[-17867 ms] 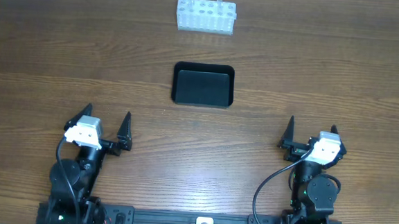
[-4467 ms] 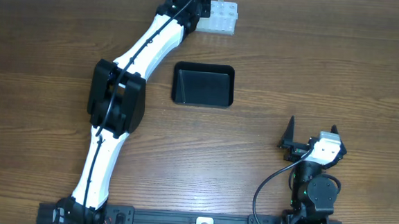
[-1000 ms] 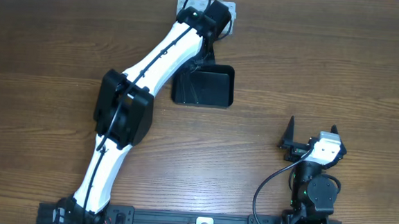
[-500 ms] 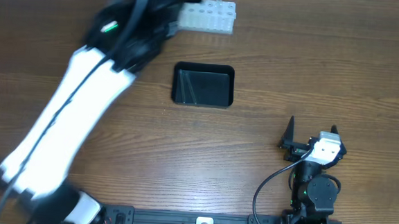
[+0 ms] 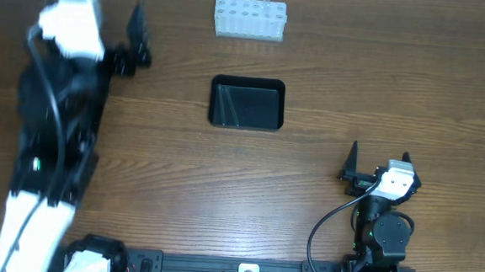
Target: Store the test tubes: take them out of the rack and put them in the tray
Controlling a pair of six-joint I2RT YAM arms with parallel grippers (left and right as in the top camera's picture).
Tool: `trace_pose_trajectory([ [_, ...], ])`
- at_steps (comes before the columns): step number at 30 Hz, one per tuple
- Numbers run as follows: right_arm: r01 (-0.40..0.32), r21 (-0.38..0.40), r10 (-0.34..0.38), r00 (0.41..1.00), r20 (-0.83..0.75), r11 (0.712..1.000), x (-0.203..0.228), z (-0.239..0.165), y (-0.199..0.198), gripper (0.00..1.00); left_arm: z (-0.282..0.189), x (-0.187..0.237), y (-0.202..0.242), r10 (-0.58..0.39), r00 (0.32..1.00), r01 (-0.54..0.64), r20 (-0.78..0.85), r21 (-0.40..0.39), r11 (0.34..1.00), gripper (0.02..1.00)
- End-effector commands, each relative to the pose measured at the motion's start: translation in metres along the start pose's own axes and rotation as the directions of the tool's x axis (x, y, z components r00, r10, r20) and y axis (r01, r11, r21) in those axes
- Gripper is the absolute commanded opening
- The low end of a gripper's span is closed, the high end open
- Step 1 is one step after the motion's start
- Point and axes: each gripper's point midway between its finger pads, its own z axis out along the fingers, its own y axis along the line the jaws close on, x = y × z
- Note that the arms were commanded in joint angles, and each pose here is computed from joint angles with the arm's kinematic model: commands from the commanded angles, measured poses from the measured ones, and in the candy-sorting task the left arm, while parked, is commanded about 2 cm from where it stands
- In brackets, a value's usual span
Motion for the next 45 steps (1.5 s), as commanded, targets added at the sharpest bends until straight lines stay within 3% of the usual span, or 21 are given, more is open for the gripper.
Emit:
trace_pose_trajectory([
  [1, 0.001, 0.002, -0.001, 1.0, 0.001, 1.0, 0.001, 0.0, -0.001, 0.991, -0.037, 0.026, 0.002, 0.035, 0.998, -0.037, 0.061, 0.041, 0.998, 1.0],
  [14, 0.001, 0.002, -0.001, 1.0, 0.001, 1.0, 0.001, 0.0, -0.001, 0.993, -0.108, 0.112, 0.018, 0.037, 0.98, -0.043, 0.196, 0.025, 0.999, 1.0],
  [27, 0.001, 0.002, -0.001, 1.0, 0.001, 1.0, 0.001, 0.0, -0.001, 0.991, -0.102, 0.189, 0.018, 0.051, 0.997, -0.054, 0.061, 0.041, 0.998, 1.0],
  [35, 0.001, 0.002, -0.001, 1.0, 0.001, 1.0, 0.001, 0.0, -0.001, 0.991, -0.102, 0.223, 0.027, 0.062, 0.995, -0.061, -0.077, 0.013, 0.998, 1.0],
  [45, 0.001, 0.002, -0.001, 1.0, 0.001, 1.0, 0.001, 0.0, -0.001, 0.993, -0.102, 0.222, 0.025, 0.061, 0.995, -0.06, -0.075, 0.023, 0.998, 1.0],
])
